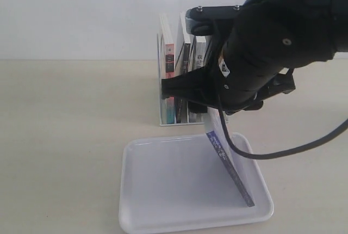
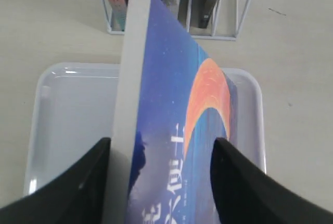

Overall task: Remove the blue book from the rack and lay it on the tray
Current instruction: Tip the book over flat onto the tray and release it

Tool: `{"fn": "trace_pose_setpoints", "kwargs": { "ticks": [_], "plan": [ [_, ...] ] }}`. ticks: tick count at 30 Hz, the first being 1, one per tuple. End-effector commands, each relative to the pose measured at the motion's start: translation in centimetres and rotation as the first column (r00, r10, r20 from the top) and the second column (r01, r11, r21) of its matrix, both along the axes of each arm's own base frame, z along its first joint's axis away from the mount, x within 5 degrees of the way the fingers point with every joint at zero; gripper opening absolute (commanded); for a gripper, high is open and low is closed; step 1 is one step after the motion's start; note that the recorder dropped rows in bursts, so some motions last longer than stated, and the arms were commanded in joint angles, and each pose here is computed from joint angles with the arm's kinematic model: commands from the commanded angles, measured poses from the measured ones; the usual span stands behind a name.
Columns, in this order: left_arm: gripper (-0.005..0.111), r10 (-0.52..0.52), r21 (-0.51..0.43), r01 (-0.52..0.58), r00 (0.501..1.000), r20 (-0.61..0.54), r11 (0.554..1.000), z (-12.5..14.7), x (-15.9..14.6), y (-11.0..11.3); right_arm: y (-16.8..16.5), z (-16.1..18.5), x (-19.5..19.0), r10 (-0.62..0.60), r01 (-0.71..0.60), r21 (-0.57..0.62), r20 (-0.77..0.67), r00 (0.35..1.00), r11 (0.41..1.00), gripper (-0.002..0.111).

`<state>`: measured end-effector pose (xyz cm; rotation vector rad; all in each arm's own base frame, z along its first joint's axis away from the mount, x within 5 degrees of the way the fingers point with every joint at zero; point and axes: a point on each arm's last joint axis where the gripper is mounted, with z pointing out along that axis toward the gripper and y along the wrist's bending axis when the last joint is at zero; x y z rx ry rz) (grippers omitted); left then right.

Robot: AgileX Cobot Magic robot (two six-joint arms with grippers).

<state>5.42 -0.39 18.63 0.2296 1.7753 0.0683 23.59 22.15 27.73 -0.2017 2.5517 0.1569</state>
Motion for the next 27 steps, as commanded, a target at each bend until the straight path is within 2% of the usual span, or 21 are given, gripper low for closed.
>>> {"fn": "trace_pose_setpoints", "kwargs": {
  "ticks": [1,27],
  "plan": [
    [0.005,-0.008,-0.019,0.008,1.0,0.011,1.0,0.0,0.0,-0.1,0.2,0.1,0.0,0.006,-0.006,0.03,0.012,1.0,1.0,0.053],
    [0.005,-0.008,-0.019,0.008,1.0,0.011,1.0,0.0,0.0,-0.1,1.3,0.7,0.1,0.076,-0.084,0.14,0.061,0.995,0.987,0.054]
  ]
}}
